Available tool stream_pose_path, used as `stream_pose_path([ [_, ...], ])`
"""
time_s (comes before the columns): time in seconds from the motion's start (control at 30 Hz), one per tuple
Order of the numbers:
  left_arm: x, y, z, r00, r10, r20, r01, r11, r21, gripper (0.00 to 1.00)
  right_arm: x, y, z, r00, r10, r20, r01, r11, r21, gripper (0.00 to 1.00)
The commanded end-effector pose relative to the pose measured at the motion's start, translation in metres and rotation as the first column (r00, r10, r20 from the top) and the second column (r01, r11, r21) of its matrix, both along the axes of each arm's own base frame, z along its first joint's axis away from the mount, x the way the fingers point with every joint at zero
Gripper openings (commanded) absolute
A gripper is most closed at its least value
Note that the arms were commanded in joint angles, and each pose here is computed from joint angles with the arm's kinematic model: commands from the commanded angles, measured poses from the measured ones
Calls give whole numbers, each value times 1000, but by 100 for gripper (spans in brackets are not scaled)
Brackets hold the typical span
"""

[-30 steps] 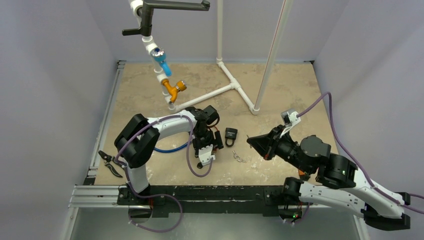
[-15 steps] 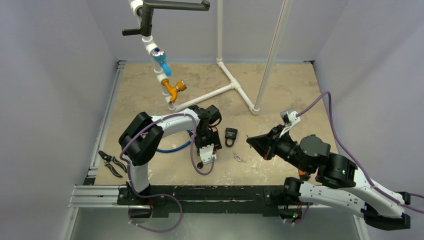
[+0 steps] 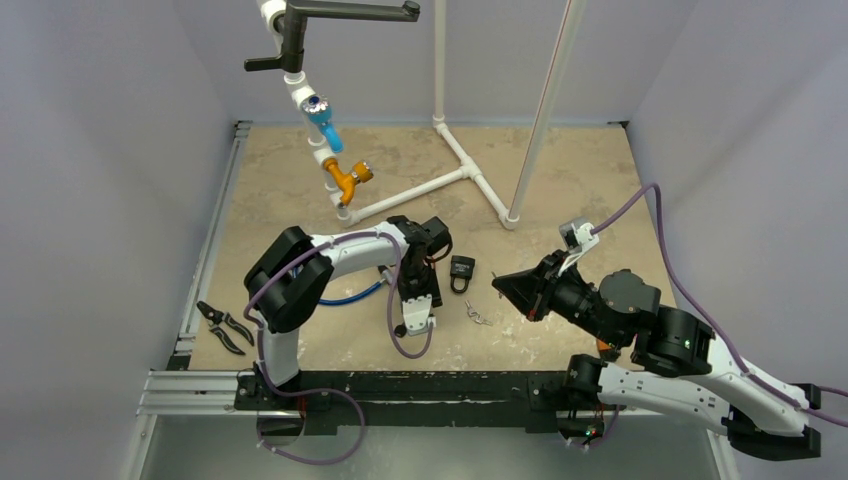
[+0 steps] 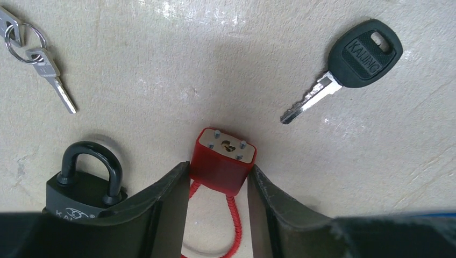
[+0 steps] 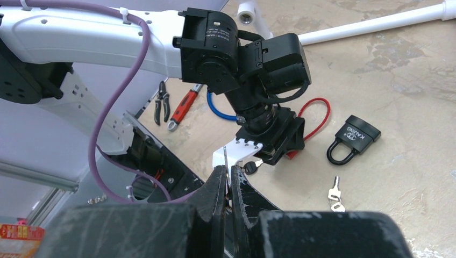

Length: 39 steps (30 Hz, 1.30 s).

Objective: Unlock with the key
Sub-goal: Adjust the lock at the center of the board.

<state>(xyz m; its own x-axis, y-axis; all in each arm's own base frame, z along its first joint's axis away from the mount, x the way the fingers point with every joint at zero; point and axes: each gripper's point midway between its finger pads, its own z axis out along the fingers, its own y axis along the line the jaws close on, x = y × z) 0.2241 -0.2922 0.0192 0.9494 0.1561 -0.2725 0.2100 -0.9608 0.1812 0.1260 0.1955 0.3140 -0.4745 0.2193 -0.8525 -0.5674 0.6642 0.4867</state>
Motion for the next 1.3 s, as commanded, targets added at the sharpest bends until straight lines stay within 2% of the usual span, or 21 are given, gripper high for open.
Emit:
stream_pose_path([
  [0.0,-13,-25,0,834,-537,128,551,825,-128,33,-1,-2,12,1000,-4,0,4,1000,28,0],
  [0.07,-19,-26,3,849,-516,113,528,836,-152,25,-1,-1,11,1000,-1,-2,1,1000,26,0],
  [0.13,-27,-27,7,870,-484,92,493,853,-170,22,-2,-1,11,1000,3,-1,-3,1000,23,0],
  [0.33,-72,-45,23,950,-310,-32,298,934,-199,21,-2,-2,11,1000,0,1,0,1000,26,0],
  [0.43,-91,-55,29,977,-178,-114,159,975,-158,20,-2,-2,9,1000,2,-1,-2,1000,24,0],
  [0.5,-100,-55,29,980,-110,-168,93,990,-110,23,-2,-1,8,1000,3,-2,-3,1000,23,0],
  [0.6,-99,-55,23,983,-68,-170,51,994,-99,28,-2,-1,10,1000,4,-2,-4,1000,28,0],
  [0.7,-95,-53,17,987,-51,-151,38,996,-86,41,-3,-1,10,1000,5,-5,-5,1000,29,0],
  [0.83,-98,-50,14,986,-79,-150,67,994,-81,54,-3,-1,10,1000,2,-9,-2,999,35,0],
  [0.97,-102,-45,11,977,-160,-141,152,986,-66,63,-3,-1,11,1000,2,-10,-1,999,39,0],
  [1.17,-99,-48,2,914,-404,-36,398,910,-116,63,-3,-1,11,1000,2,-14,-1,999,45,0],
  [1.27,-93,-54,-1,878,-479,11,477,871,-116,62,-3,-2,12,1000,-2,-16,3,999,47,0],
])
